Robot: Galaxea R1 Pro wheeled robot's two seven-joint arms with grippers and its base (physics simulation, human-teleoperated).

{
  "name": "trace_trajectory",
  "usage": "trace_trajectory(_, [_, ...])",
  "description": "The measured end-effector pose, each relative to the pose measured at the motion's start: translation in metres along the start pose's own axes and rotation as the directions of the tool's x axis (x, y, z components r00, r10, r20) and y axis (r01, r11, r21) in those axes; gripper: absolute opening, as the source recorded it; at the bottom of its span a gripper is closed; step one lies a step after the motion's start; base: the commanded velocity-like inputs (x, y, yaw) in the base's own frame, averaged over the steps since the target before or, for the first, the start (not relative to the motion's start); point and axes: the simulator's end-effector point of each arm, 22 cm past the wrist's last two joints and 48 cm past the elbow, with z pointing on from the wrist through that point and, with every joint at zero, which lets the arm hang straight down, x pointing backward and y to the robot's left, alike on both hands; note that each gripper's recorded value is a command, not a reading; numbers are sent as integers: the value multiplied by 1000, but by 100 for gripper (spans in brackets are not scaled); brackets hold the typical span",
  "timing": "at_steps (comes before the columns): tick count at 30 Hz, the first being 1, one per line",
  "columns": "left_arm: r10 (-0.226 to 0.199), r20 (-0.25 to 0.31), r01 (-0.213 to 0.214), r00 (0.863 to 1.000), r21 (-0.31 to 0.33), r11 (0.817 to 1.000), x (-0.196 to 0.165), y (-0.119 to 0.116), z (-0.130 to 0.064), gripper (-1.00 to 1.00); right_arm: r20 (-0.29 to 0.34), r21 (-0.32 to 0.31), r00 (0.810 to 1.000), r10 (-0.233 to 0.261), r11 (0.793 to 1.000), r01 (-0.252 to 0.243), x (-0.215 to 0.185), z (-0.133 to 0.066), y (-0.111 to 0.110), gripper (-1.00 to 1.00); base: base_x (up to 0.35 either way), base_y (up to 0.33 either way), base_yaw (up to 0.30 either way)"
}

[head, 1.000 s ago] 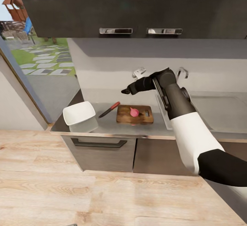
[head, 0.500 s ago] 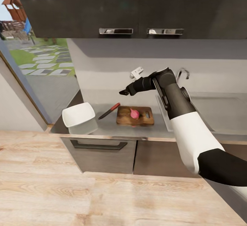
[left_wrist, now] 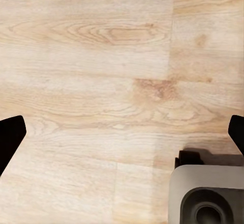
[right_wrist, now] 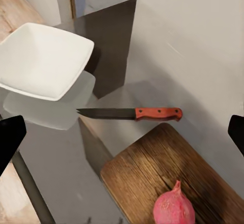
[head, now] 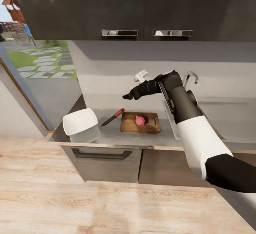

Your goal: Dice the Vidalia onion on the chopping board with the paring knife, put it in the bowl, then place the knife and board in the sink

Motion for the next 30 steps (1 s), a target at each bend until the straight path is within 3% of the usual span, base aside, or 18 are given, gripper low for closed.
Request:
trace_trajectory(3, [0,0,0,1000,0,1000,0,1,0,100,-1,-37,1000,-3,999,3,0,0,9,100,93,0,0])
trace_trajectory(7, [1,1,-1,1000,-2,1000,0,1,0,100,-23,-81,999,-41,996,39,4,4,25,100,200,0,0])
trace_trajectory(9, [5,0,-5,1000,-17,1000,1,14,1,100,-45,-130,989,-138,983,132,11,11,45,100,308,0,0])
trace_trajectory(11, [9,-1,-9,1000,-21,1000,1,18,1,100,-53,-143,986,-159,978,150,15,13,49,100,307,0,0])
trace_trajectory(30, [19,-11,-19,1000,-43,999,3,35,3,100,-75,-149,983,-170,976,157,27,15,44,100,219,-41,0])
